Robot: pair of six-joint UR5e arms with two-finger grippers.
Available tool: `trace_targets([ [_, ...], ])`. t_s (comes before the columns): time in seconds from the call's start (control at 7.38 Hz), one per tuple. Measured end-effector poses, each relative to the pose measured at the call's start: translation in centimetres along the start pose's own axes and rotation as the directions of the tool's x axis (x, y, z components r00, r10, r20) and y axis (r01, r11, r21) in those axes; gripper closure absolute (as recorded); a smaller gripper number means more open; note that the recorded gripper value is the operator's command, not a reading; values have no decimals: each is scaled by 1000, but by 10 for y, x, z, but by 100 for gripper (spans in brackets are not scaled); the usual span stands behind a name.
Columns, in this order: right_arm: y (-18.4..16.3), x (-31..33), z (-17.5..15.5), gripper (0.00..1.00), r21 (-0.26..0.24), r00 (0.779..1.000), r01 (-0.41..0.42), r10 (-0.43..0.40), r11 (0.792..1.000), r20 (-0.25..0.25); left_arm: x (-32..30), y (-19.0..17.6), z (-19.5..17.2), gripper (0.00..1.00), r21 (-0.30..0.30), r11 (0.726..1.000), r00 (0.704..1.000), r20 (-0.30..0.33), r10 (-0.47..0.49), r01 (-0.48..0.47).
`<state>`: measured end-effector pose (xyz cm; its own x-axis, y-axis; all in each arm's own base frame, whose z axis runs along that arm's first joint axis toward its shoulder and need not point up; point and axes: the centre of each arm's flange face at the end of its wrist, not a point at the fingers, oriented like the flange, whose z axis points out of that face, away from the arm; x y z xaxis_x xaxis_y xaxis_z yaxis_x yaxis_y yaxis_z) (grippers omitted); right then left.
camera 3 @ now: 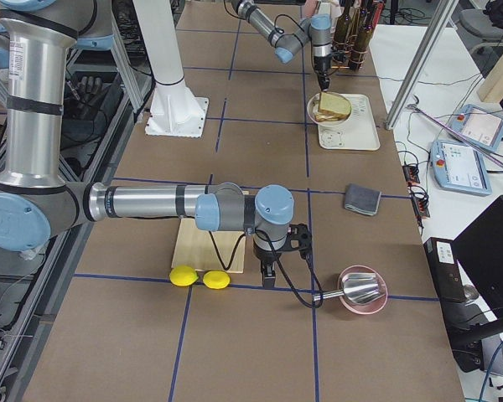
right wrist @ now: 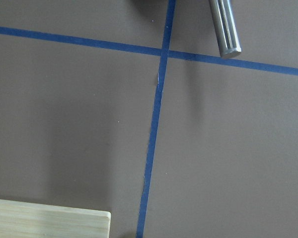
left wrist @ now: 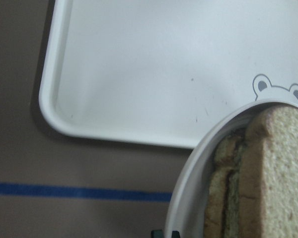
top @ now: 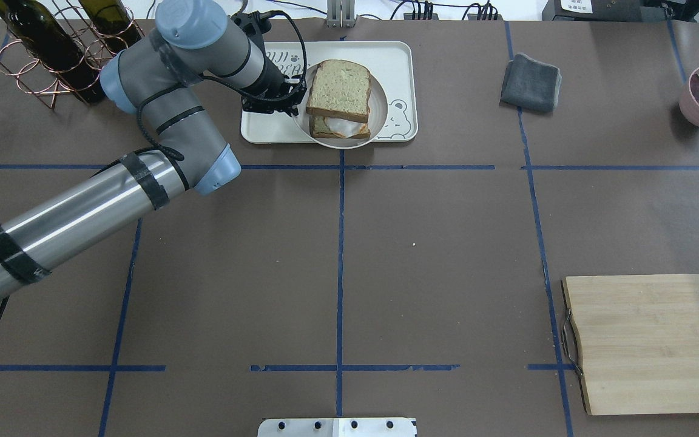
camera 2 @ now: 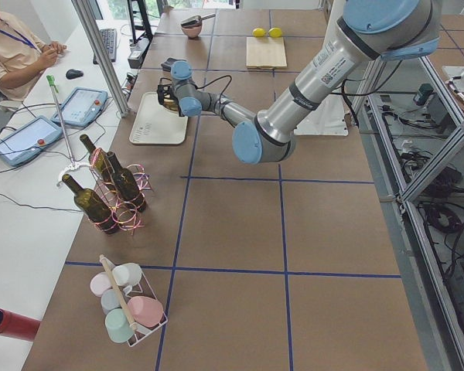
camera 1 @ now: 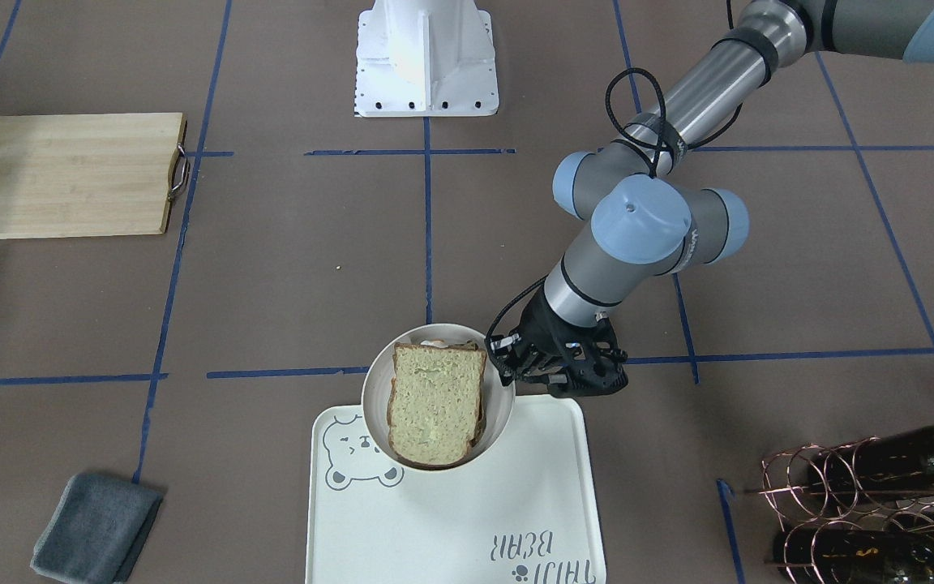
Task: Make sandwich and place on tray
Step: 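Slide the plate with the left gripper onto the white bear tray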
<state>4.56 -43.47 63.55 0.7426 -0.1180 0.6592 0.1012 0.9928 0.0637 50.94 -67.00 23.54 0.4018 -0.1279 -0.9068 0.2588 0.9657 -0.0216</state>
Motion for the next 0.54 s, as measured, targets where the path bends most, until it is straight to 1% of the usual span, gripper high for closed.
trace_targets([
  [0.27,3,1,1,0,-3,1000,-3,3,1000,0,-1,-28,27,100,20,1000,1000,13,-4,4],
  [0.41,3,1,2,0,-4,1000,-4,4,1000,0,-7,-35,36,100,33,999,1000,22,-4,3],
  [0.54,4,1,2,0,-4,1000,-4,4,1000,1,-13,-38,41,82,45,999,999,31,7,-8],
])
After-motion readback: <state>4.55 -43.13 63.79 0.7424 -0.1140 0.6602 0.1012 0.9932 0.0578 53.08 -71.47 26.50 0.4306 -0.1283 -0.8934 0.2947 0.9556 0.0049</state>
